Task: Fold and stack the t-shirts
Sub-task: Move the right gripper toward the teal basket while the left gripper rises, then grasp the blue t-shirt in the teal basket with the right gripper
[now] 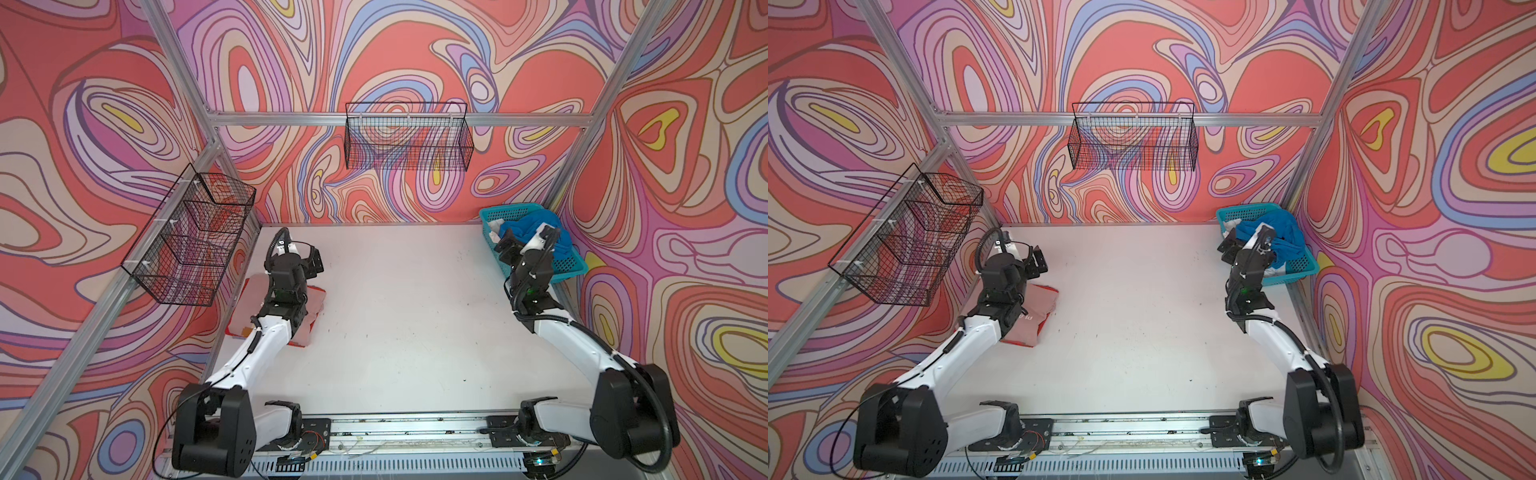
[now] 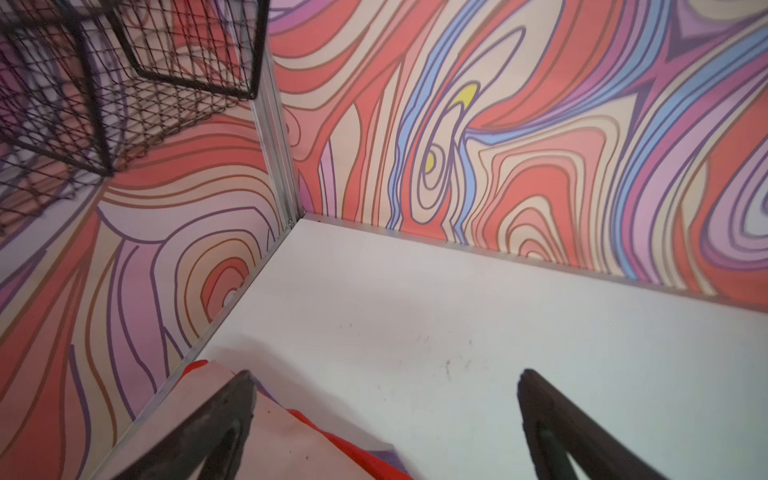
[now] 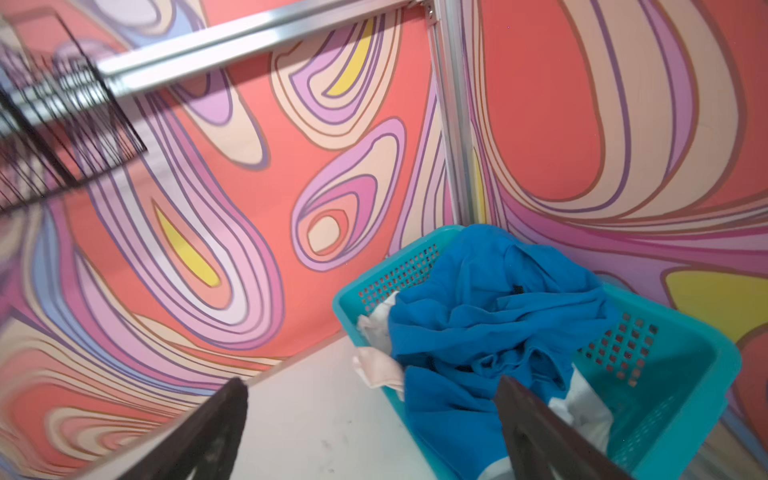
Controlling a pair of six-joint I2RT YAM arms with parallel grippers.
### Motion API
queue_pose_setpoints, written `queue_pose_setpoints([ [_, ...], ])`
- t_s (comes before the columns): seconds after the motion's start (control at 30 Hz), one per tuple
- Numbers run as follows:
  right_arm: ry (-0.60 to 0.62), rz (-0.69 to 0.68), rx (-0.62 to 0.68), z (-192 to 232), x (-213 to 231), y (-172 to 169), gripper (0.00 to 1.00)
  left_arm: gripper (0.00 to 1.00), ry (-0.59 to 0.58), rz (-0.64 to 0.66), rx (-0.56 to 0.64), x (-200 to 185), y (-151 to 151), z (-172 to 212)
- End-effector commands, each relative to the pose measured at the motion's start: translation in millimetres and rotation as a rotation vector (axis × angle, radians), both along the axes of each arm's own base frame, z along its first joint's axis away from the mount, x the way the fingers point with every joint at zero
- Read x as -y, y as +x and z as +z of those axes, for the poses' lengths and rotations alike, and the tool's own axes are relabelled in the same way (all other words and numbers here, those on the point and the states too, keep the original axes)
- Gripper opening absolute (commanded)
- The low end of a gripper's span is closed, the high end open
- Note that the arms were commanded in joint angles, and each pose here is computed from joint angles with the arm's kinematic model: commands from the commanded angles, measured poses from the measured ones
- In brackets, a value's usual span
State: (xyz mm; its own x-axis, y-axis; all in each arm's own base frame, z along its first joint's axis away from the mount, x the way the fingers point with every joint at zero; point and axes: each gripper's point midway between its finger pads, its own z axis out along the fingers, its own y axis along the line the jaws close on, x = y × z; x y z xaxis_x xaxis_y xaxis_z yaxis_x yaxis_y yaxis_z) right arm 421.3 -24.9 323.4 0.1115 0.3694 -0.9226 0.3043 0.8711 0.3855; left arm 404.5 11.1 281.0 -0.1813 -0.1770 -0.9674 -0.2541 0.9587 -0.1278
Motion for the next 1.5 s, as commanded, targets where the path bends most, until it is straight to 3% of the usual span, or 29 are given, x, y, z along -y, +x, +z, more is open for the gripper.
queue_pose_setpoints([
  [0.0,0.189,-0.016,-0.282,-59,-2,-12,0.98,1.00,-0.159,-0.085,-0.260,21,-38,-22],
  [0.23,0.211,-0.222,-0.515,-73,40,-4,0.96,1.00,-0.423,-0.160,-0.317,44,-105,-16],
  [0.33,0.260,-0.208,-0.648,-95,50,20,0.95,1.00,-0.413,-0.231,-0.367,53,-131,-24],
  [0.4,0.267,-0.230,-0.706,-108,54,34,0.96,1.00,-0.381,-0.199,-0.402,45,-147,-33],
  [0.53,0.306,-0.261,-0.726,-125,63,61,0.96,1.00,-0.344,-0.155,-0.398,33,-168,-52],
  [0.7,0.371,-0.335,-0.738,-145,82,85,0.94,1.00,-0.317,-0.112,-0.366,23,-174,-55],
  [0.83,0.403,-0.329,-0.683,-146,89,104,0.88,1.00,-0.304,-0.117,-0.427,25,-173,-64],
  [0.97,0.457,-0.337,-0.718,-168,98,118,0.83,1.00,-0.292,-0.111,-0.481,26,-171,-73],
  [1.3,0.513,-0.248,-0.714,-194,114,149,0.73,1.00,-0.272,-0.123,-0.519,28,-167,-79],
  [1.4,0.516,-0.227,-0.733,-208,113,154,0.63,1.00,-0.272,-0.126,-0.525,29,-167,-80],
  [1.47,0.529,-0.202,-0.746,-215,110,156,0.45,1.00,-0.271,-0.130,-0.526,30,-167,-80],
])
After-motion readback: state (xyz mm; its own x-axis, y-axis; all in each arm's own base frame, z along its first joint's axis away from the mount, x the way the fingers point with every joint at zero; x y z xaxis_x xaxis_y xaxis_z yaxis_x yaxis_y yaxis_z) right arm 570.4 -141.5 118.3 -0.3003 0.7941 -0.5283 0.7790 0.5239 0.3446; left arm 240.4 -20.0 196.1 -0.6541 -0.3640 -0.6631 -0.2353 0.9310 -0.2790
